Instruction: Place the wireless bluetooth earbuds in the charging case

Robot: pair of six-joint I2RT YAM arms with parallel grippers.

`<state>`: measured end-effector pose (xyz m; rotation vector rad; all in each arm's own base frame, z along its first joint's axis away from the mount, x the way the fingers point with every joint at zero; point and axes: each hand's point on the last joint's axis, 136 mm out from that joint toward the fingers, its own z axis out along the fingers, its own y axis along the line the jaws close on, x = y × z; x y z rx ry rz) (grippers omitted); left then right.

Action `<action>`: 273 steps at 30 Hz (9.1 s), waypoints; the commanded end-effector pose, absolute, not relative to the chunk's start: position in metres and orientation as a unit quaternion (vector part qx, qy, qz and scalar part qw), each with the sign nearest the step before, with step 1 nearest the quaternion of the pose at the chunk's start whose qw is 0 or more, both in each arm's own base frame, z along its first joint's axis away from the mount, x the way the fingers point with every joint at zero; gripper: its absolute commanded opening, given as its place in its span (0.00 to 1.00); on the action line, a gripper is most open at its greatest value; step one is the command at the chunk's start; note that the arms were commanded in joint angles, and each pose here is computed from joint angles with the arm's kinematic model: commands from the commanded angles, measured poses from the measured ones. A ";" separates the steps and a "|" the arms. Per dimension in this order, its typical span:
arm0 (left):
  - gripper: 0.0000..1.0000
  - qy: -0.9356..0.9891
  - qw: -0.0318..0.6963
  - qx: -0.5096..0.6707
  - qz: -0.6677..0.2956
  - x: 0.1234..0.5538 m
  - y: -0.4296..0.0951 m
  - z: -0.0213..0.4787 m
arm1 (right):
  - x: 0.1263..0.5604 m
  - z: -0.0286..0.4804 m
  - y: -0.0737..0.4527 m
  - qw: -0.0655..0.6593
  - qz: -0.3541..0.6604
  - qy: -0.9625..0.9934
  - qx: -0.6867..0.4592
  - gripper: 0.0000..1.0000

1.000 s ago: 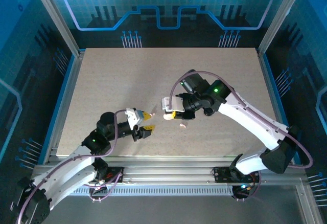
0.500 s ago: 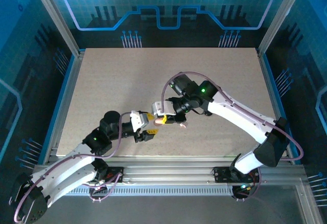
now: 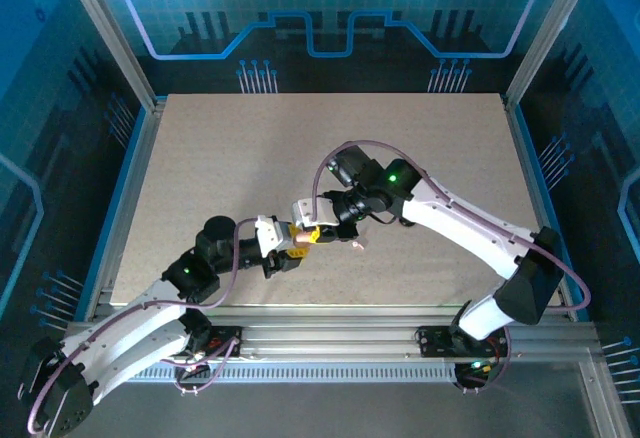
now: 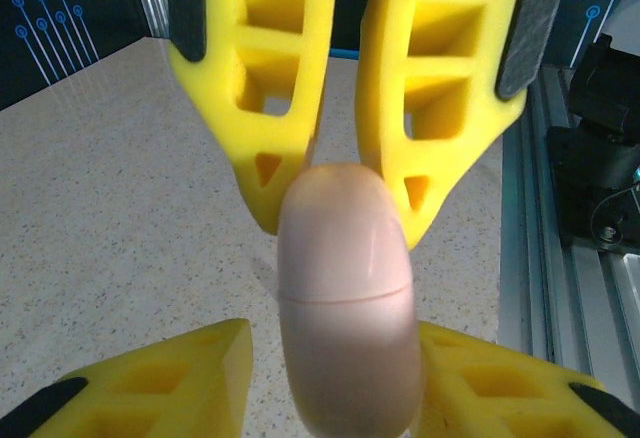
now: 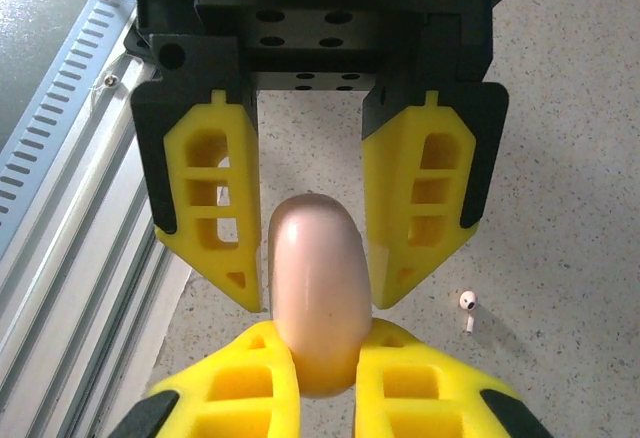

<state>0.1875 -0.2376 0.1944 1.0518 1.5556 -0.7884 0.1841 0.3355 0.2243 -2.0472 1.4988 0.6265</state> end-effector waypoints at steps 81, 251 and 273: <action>0.13 0.790 0.594 -0.024 -0.151 0.249 -0.065 0.195 | 0.290 0.121 0.356 0.179 0.116 0.655 -0.725 0.36; 0.14 0.576 0.708 0.267 -0.309 0.255 -0.193 0.263 | 0.260 0.299 0.389 0.525 0.487 0.607 -0.344 0.04; 0.16 0.578 0.718 0.243 -0.303 0.258 -0.185 0.268 | 0.253 0.264 0.376 0.492 0.470 0.650 -0.338 0.06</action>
